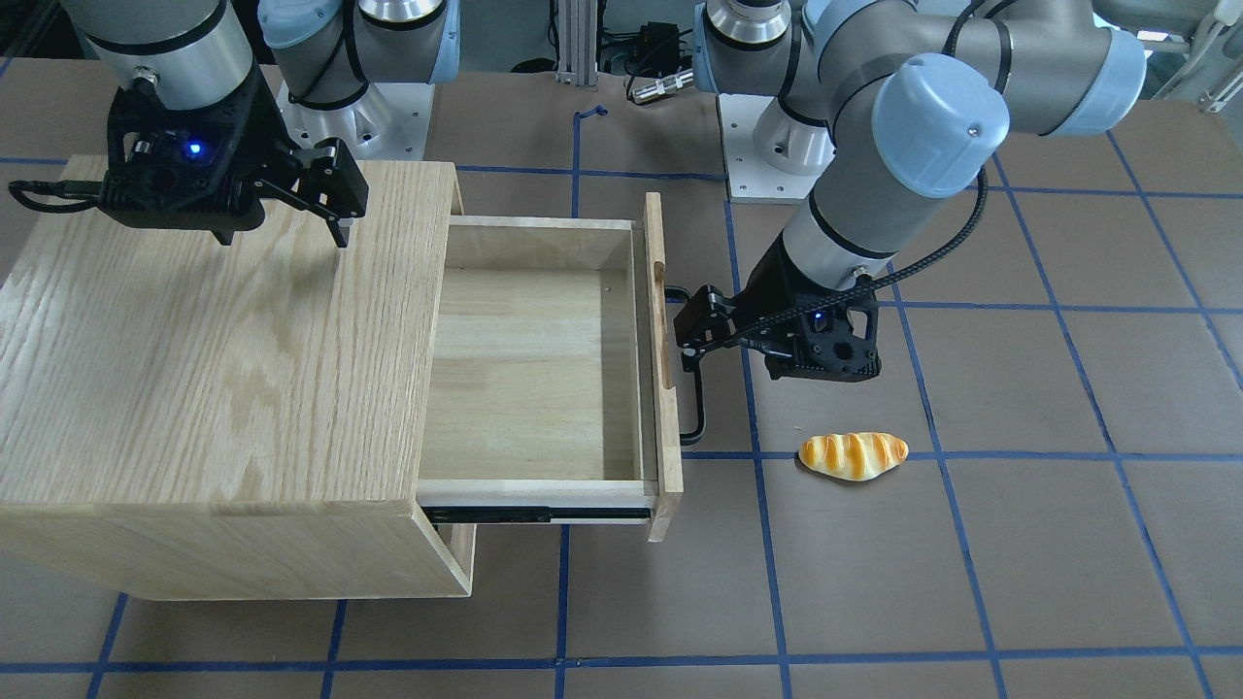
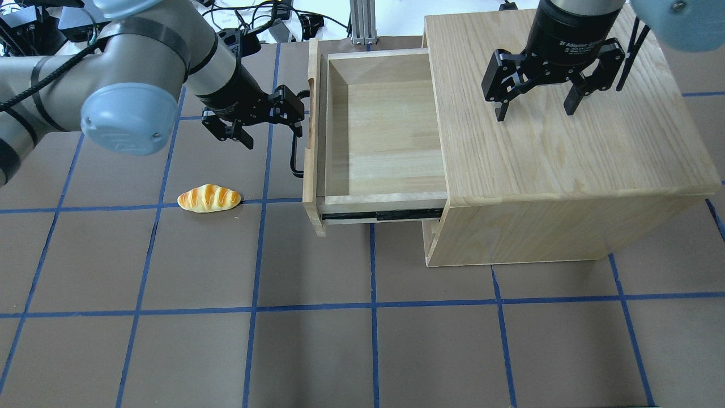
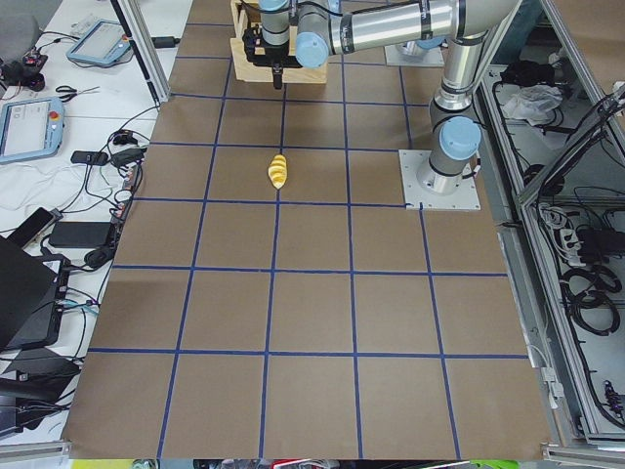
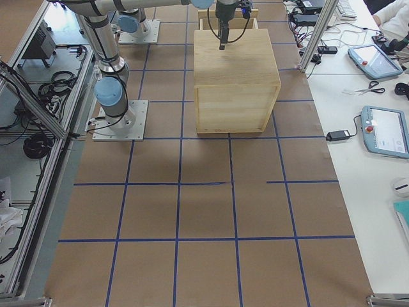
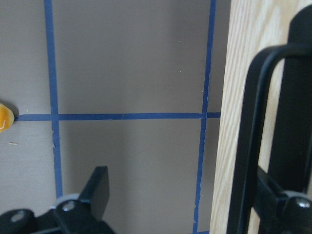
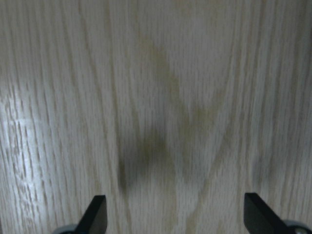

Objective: Open upper drawer

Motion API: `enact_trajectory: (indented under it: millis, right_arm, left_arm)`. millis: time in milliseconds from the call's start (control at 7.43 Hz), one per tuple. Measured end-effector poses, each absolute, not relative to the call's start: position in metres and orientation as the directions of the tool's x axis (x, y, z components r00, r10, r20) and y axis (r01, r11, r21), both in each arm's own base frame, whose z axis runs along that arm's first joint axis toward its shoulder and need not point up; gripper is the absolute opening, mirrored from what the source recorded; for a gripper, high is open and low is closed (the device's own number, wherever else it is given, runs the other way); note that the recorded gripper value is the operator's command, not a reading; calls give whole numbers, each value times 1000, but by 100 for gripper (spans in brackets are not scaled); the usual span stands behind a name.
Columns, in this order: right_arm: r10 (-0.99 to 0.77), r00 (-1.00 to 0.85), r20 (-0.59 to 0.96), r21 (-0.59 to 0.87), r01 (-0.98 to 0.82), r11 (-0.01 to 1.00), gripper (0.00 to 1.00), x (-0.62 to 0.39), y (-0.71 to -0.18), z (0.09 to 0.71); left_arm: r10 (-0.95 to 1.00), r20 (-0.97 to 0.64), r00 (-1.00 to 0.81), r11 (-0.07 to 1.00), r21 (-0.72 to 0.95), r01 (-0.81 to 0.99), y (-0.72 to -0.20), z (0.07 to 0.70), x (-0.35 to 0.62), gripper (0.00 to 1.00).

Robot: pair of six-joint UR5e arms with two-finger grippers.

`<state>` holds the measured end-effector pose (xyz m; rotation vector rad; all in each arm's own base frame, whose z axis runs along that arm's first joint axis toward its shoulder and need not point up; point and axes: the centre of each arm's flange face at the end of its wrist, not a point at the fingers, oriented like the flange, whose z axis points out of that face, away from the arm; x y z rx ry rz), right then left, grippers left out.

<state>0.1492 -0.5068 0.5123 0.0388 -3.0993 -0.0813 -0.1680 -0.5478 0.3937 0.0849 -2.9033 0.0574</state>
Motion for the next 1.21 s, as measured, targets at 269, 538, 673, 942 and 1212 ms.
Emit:
enact_trajectory:
  millis: [269, 538, 673, 942, 1212]
  right_arm:
    - [-26, -999, 40, 53, -24, 998, 100, 149, -507, 512]
    - [-26, -999, 40, 53, -24, 998, 100, 149, -507, 512]
    - [-26, -999, 40, 53, -24, 998, 100, 149, -507, 512]
    - [-26, -999, 40, 52, -24, 998, 100, 149, -507, 513]
    - [-26, -999, 40, 53, -24, 998, 100, 149, -507, 512]
  left_arm:
    - [-52, 213, -976, 998, -34, -61, -548, 401, -138, 100]
    - [-54, 206, -977, 997, -41, -64, -547, 409, -125, 100]
    - [-56, 200, -978, 997, -35, -64, -544, 416, -125, 100]
    - [-53, 166, -985, 999, -3, -54, -524, 457, -127, 100]
    - [-47, 114, -992, 999, -13, -49, -491, 507, -127, 100]
